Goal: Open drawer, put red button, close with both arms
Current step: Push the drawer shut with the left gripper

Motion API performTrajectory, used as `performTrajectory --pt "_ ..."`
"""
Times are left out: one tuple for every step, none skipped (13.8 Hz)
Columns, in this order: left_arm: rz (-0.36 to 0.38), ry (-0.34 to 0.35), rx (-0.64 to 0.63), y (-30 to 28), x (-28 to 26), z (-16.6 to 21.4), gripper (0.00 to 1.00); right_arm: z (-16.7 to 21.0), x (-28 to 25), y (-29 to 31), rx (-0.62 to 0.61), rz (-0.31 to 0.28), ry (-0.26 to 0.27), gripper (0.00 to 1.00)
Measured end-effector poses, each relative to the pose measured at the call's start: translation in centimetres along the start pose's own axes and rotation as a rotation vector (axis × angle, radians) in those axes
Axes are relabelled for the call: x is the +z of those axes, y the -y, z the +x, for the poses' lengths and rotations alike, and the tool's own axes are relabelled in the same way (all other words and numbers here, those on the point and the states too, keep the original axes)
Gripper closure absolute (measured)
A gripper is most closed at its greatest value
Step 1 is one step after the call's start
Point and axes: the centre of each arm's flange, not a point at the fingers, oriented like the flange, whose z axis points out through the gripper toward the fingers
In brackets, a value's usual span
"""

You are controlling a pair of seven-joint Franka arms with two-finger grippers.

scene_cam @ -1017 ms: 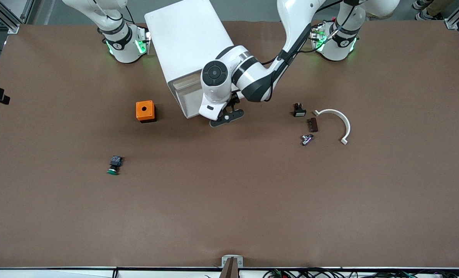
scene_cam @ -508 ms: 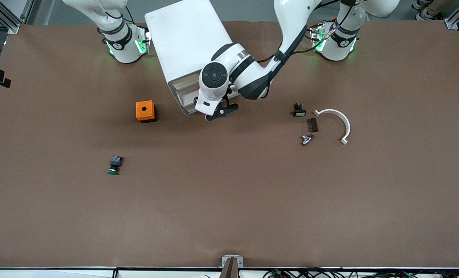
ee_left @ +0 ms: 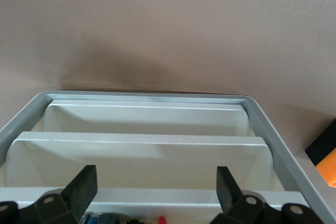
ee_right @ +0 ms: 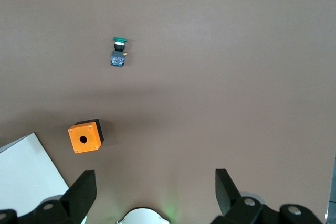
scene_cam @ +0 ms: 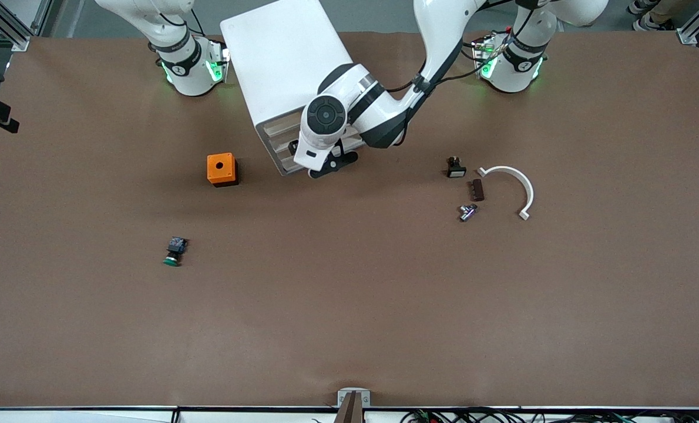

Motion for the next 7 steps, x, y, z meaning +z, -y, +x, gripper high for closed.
performTrajectory --pt "-0.002 0.010 -0.004 -0.03 0.14 -0.13 0.00 -0.43 -0.05 0.01 0.005 0.001 -0.003 0.00" --pt "-0.002 0.018 -0.006 -0.07 0.31 -0.29 0.00 -0.63 -0.04 0.06 0.007 0.001 -0.004 0.00" --pt "-0.002 0.023 -0.006 -0.11 0.46 -0.45 0.00 -0.66 -0.04 0.06 0.009 0.001 -0.006 0.00" --pt "-0.002 0.023 -0.006 -0.11 0.47 -0.47 0.00 -0.58 0.00 0.04 0.011 0.001 -0.010 0.00" --pt "-0.002 0.023 -0.006 -0.11 0.47 -0.46 0.00 -0.48 0.03 0.02 0.012 0.000 -0.016 0.00" --pt "-0.002 0.023 -0.006 -0.11 0.47 -0.46 0.00 -0.40 0.03 0.03 0.011 -0.001 -0.023 0.00" --pt "-0.002 0.023 -0.006 -0.11 0.47 -0.46 0.00 -0.31 -0.01 0.06 0.010 -0.002 -0.029 0.00"
